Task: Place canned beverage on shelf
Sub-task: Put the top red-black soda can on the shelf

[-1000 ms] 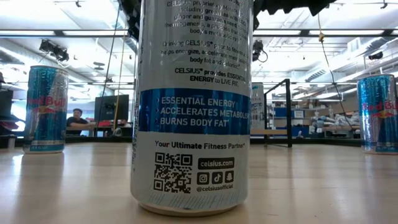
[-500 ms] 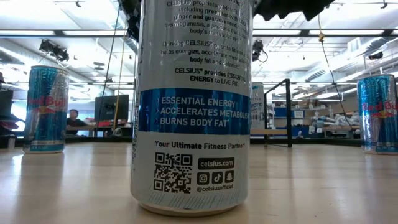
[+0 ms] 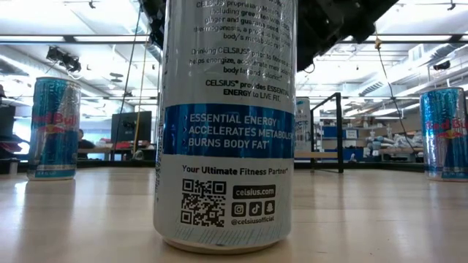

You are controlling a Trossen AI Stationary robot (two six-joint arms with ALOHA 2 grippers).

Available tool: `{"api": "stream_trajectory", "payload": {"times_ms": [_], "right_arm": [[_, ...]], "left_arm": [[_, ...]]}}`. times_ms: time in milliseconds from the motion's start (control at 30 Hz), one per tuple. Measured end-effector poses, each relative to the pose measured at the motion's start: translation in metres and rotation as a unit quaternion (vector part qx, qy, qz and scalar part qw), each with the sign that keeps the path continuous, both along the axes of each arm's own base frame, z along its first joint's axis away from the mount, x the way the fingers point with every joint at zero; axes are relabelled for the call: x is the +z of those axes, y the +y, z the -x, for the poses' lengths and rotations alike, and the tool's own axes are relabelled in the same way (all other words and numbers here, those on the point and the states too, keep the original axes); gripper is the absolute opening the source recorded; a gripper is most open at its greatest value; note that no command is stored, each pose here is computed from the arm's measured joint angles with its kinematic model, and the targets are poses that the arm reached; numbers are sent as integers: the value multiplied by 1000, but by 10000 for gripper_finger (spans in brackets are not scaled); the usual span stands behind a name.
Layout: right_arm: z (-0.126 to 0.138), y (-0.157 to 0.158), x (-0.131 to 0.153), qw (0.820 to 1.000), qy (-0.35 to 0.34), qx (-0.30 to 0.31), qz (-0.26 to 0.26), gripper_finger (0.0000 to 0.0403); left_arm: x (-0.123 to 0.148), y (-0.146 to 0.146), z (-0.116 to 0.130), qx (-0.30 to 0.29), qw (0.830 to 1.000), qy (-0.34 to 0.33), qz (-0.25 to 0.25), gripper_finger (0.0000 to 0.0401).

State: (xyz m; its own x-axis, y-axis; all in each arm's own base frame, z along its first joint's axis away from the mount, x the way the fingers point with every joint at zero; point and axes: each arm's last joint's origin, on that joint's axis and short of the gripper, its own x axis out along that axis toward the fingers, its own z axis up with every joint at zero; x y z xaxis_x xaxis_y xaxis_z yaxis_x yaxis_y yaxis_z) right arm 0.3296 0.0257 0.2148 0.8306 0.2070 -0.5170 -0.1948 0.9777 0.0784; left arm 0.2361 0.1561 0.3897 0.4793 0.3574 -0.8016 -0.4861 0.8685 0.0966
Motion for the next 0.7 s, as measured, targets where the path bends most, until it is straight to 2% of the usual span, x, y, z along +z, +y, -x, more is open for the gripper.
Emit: {"api": "stream_trajectory", "payload": {"times_ms": [233, 700], "right_arm": [[-2, 3, -11, 1000, 25, 12, -9, 362], [-10, 8, -33, 999, 48, -9, 20, 357]], "left_arm": [[0, 0, 0, -1, 1000, 0, -1, 291], [0, 0, 0, -1, 1000, -3, -3, 291]]}}
